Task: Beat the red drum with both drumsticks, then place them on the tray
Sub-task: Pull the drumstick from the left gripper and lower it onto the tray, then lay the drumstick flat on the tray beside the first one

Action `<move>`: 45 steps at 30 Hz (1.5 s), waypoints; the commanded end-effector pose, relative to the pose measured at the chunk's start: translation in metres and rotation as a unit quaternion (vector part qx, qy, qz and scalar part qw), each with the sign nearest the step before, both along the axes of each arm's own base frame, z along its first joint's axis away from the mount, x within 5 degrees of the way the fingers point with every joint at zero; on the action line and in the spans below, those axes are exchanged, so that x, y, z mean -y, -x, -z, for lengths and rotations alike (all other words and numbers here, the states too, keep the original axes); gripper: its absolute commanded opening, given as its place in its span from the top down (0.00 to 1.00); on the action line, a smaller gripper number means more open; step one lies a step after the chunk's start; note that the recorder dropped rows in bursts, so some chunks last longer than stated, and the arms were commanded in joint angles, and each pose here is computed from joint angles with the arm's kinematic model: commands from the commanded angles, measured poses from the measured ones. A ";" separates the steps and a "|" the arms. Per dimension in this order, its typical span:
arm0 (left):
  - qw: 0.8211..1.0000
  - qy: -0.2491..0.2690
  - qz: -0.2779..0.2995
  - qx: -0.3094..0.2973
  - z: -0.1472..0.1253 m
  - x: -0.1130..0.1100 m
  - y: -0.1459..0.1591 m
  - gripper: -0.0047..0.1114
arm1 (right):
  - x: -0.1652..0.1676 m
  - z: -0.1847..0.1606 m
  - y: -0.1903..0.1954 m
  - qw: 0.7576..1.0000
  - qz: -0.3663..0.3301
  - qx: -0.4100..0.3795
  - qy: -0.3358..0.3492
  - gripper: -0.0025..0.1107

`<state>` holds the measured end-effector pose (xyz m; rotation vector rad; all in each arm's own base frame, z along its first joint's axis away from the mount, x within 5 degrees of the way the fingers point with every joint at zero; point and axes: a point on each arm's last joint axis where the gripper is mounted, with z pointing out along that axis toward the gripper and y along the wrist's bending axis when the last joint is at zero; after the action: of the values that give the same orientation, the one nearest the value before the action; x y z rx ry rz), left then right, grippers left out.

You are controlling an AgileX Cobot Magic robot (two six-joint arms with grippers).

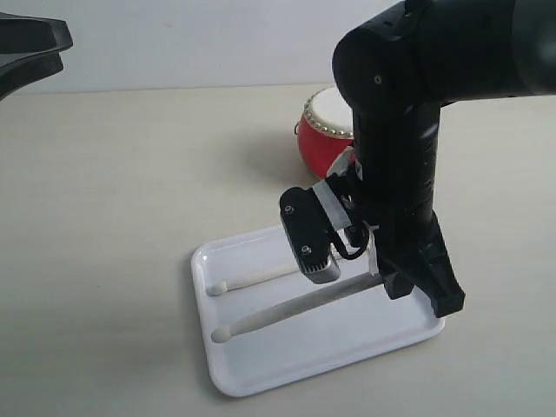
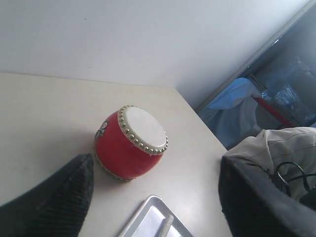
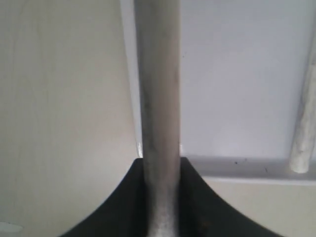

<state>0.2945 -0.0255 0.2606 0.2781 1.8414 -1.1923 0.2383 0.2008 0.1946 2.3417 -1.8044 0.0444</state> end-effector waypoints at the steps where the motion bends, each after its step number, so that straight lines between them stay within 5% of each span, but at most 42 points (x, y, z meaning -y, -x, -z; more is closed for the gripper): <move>1: 1.000 0.009 0.008 0.003 -0.003 0.001 0.002 0.37 | -0.002 0.019 -0.002 1.000 -0.006 -0.022 0.019 0.98; 8: 1.000 0.009 0.008 0.003 -0.003 0.001 0.002 0.37 | -0.009 0.046 -0.008 0.999 -0.005 -0.029 0.019 0.98; 45: 1.000 0.012 0.011 0.004 -0.003 0.001 0.002 0.37 | -0.012 0.057 -0.011 0.999 0.046 -0.014 0.019 0.98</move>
<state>0.2933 -0.0264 0.2613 0.2920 1.8346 -1.2084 0.2507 0.2127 0.1438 2.2350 -1.8885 0.0394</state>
